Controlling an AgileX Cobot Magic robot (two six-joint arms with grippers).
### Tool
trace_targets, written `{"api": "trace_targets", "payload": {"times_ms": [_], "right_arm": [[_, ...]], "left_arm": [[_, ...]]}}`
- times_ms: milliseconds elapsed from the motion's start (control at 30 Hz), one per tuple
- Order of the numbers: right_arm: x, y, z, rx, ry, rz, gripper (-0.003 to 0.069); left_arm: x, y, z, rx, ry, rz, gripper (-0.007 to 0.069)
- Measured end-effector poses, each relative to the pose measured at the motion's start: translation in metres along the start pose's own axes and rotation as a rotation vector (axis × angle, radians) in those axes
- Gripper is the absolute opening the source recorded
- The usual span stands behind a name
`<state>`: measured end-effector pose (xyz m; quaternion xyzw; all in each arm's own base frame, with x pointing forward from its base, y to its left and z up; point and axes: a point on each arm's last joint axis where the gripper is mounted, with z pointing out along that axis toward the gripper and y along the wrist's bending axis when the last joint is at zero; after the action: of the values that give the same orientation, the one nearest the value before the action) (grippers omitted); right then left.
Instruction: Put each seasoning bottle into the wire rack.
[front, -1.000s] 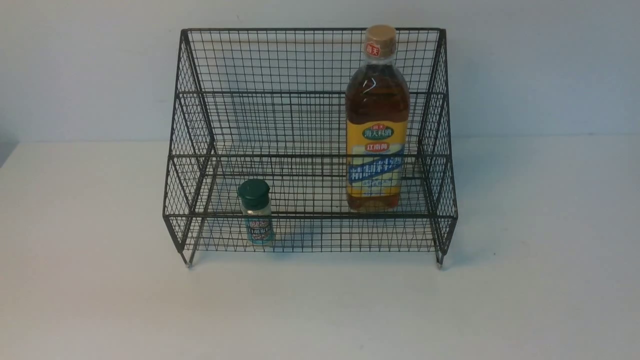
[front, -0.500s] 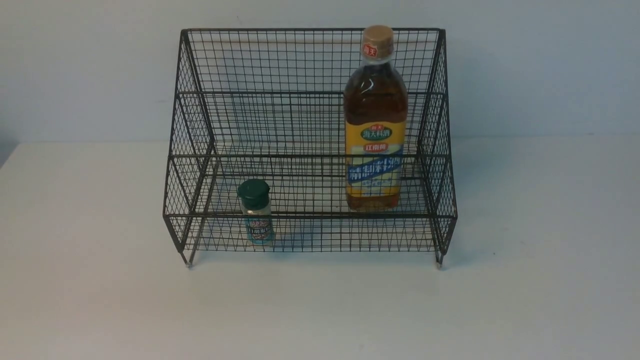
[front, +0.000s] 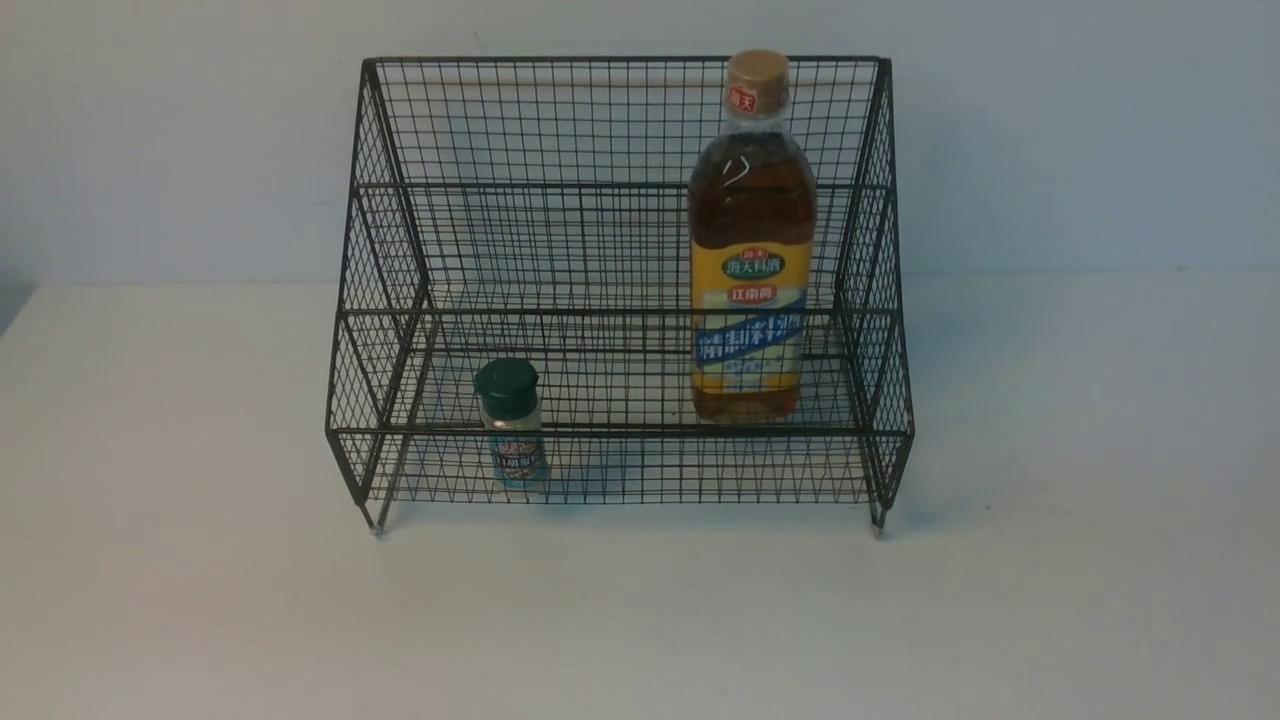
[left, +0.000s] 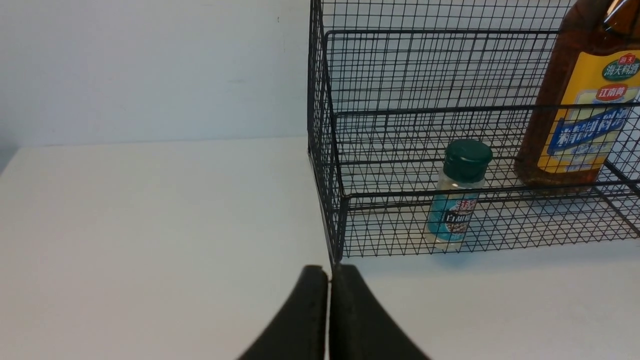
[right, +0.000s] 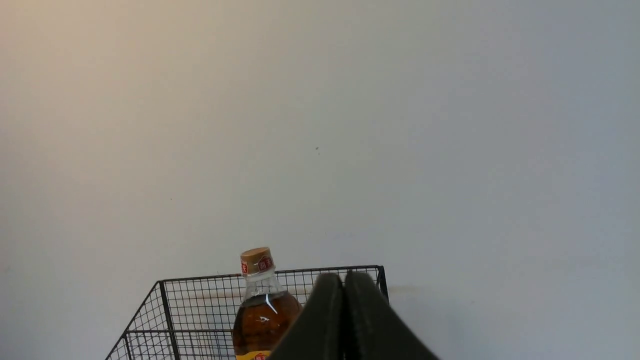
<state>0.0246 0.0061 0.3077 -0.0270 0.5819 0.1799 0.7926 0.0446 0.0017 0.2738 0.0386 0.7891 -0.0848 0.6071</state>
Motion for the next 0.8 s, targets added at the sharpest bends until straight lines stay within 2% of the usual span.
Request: {"api": "trace_targets", "payload": {"times_ms": [800], "right_arm": [[0.0018,-0.0001,-0.0003,-0.001,-0.015,-0.005,-0.0015]], "left_arm": [[0.0004,0.0001,0.0,-0.001,0.004,-0.001,-0.0005]]}}
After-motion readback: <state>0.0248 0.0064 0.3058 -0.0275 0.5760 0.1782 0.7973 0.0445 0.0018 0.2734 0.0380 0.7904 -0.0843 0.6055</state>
